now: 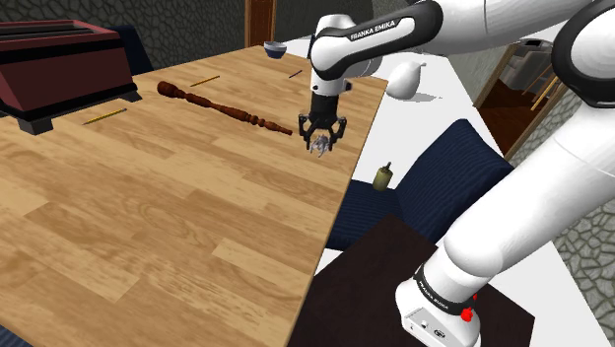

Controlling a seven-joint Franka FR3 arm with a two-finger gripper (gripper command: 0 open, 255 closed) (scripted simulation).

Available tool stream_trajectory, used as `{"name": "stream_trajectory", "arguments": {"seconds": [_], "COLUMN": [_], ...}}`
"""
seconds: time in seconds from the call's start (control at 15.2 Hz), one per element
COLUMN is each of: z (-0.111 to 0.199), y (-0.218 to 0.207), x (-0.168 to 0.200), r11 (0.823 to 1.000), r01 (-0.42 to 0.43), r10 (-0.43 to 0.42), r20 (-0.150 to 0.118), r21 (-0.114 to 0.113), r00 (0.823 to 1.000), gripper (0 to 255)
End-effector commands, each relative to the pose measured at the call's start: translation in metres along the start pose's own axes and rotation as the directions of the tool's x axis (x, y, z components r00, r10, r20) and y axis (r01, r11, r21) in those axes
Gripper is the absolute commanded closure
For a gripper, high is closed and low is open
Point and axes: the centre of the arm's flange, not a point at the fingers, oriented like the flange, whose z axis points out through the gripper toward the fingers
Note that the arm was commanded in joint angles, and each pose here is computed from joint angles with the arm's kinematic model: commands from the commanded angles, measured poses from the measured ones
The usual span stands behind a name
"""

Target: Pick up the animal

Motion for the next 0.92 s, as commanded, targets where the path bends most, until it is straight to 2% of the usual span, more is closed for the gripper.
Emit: {"name": "stream_trajectory", "arguments": {"seconds": [0.0,0.73,0.86], "z": [-0.010,-0.067,-0.068], "y": [0.001,0.005,0.005], "x": [-0.001,-0.010,-0.010], "r11": [1.000,1.000,1.000], "r01": [0.000,0.000,0.000], "r10": [0.000,0.000,0.000], "r20": [0.000,0.000,0.000], "r21": [0.000,0.000,0.000], "r00": [1.000,1.000,1.000], "gripper": [255,255,255]}}
